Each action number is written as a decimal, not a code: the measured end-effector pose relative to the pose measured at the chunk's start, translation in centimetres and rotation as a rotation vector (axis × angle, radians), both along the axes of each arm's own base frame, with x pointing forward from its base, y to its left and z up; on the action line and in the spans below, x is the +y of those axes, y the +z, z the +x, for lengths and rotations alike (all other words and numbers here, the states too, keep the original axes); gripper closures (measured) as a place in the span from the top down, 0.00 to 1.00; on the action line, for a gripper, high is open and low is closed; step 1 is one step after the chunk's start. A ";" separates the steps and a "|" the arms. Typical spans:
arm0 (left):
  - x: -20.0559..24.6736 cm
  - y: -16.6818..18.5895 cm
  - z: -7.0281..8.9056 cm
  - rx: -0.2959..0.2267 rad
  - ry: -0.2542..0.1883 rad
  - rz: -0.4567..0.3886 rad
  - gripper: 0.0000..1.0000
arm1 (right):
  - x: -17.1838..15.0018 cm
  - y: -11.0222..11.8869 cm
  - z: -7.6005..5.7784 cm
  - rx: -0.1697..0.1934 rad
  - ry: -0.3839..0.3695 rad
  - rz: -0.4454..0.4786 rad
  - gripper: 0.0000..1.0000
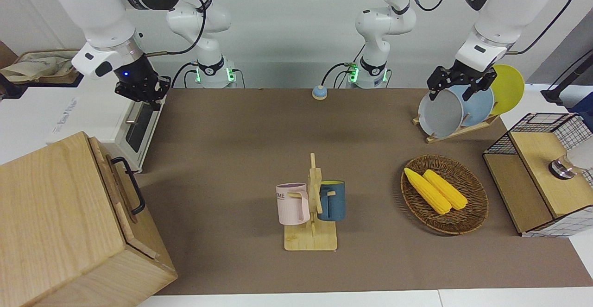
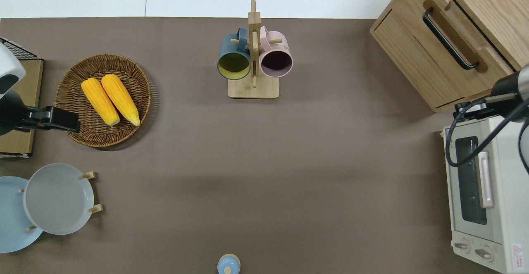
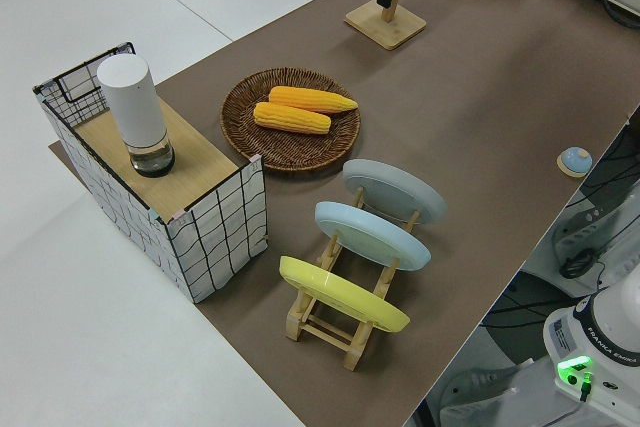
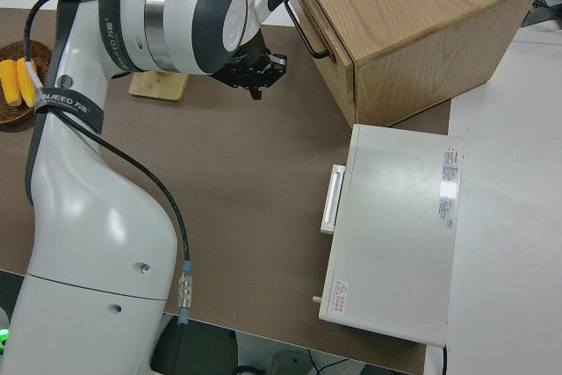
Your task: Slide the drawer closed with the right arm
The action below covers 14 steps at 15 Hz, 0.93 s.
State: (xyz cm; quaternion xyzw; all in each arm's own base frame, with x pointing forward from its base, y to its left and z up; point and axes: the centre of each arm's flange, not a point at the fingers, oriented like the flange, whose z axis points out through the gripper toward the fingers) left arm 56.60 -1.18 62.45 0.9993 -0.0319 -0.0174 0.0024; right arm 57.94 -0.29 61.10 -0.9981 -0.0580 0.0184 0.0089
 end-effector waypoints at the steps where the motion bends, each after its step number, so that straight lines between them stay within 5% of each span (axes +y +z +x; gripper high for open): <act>1: 0.0 0.0 0.0 0.000 0.000 0.000 1.00 | 0.1 -0.1 0.0 0.001 -0.002 -0.001 0.09; 10: 0.0 0.0 0.0 0.000 0.000 0.000 1.00 | 0.6 -0.7 0.3 0.000 -0.101 -0.026 0.95; 14: 0.0 0.0 0.0 0.000 0.000 0.000 1.00 | 1.0 -0.8 0.5 -0.012 -0.173 -0.036 0.99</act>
